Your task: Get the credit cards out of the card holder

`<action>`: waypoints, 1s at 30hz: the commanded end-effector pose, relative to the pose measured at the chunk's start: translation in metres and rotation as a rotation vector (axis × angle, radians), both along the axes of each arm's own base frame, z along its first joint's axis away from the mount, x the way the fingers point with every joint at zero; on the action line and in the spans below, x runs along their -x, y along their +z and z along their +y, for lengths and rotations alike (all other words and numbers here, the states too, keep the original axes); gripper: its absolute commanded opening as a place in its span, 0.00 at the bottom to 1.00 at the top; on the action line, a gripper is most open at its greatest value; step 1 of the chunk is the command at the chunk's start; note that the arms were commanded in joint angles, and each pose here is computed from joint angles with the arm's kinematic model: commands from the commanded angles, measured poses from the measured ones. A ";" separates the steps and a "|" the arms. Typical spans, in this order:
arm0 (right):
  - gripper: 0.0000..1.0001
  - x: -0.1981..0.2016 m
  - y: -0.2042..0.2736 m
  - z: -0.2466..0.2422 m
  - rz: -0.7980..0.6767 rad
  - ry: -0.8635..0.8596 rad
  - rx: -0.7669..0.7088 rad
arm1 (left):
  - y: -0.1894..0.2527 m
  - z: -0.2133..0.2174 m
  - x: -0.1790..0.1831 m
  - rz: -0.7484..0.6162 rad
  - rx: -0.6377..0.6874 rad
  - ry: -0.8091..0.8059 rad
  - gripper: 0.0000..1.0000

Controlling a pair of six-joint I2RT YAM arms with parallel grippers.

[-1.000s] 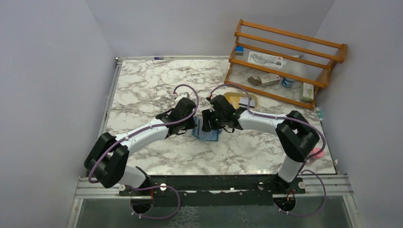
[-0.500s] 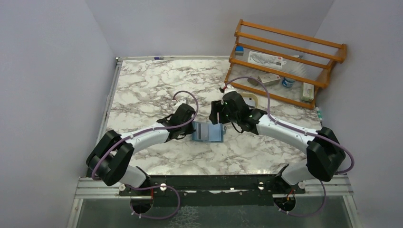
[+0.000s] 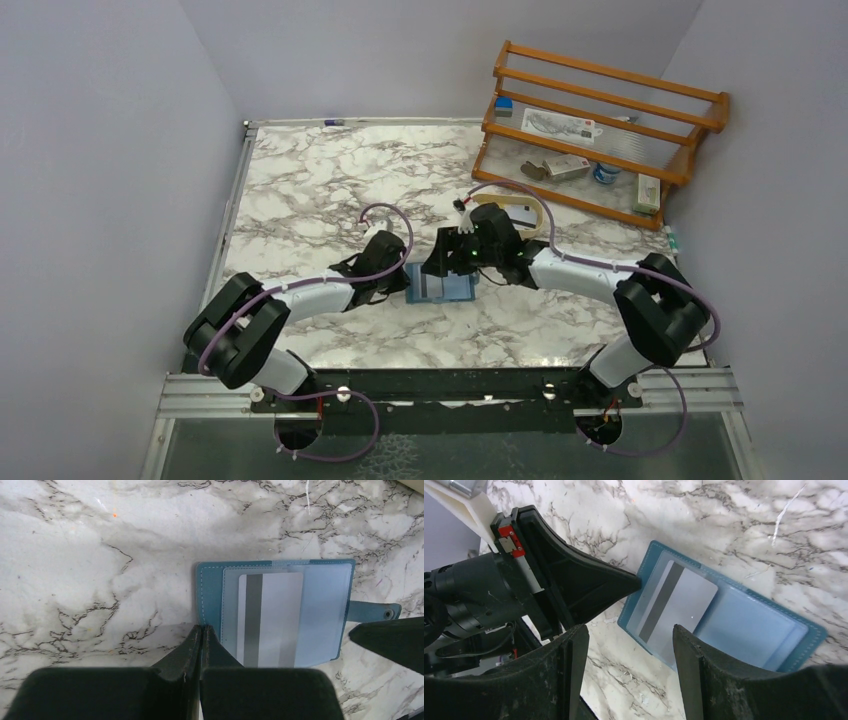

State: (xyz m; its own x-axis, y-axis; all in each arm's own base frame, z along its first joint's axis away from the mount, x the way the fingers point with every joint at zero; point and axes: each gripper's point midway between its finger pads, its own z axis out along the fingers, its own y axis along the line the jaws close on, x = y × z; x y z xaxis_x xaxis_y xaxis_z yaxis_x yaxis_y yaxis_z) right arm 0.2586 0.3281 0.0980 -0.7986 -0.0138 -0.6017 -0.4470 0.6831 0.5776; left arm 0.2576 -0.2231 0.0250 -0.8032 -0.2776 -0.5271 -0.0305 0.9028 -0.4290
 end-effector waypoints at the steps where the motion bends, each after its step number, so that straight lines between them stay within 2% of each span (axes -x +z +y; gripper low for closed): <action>1: 0.68 0.006 -0.007 0.008 0.077 0.017 -0.069 | -0.019 0.000 0.014 0.053 0.007 -0.017 0.00; 12: 0.68 -0.006 -0.043 -0.023 0.165 -0.087 -0.075 | -0.027 0.005 0.020 0.060 0.001 -0.015 0.00; 30: 0.66 0.023 -0.055 -0.008 0.290 0.007 -0.258 | -0.028 0.001 0.017 0.058 0.008 -0.025 0.00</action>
State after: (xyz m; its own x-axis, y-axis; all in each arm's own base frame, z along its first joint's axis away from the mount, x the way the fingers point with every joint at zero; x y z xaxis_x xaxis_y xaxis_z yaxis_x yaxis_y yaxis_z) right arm 0.2520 0.3171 0.0463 -0.9126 0.1138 -0.3926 -0.2694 0.5549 0.7871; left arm 0.2603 -0.2327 0.0228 -0.7892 -0.3165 -0.5263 -0.0194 0.8694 -0.4938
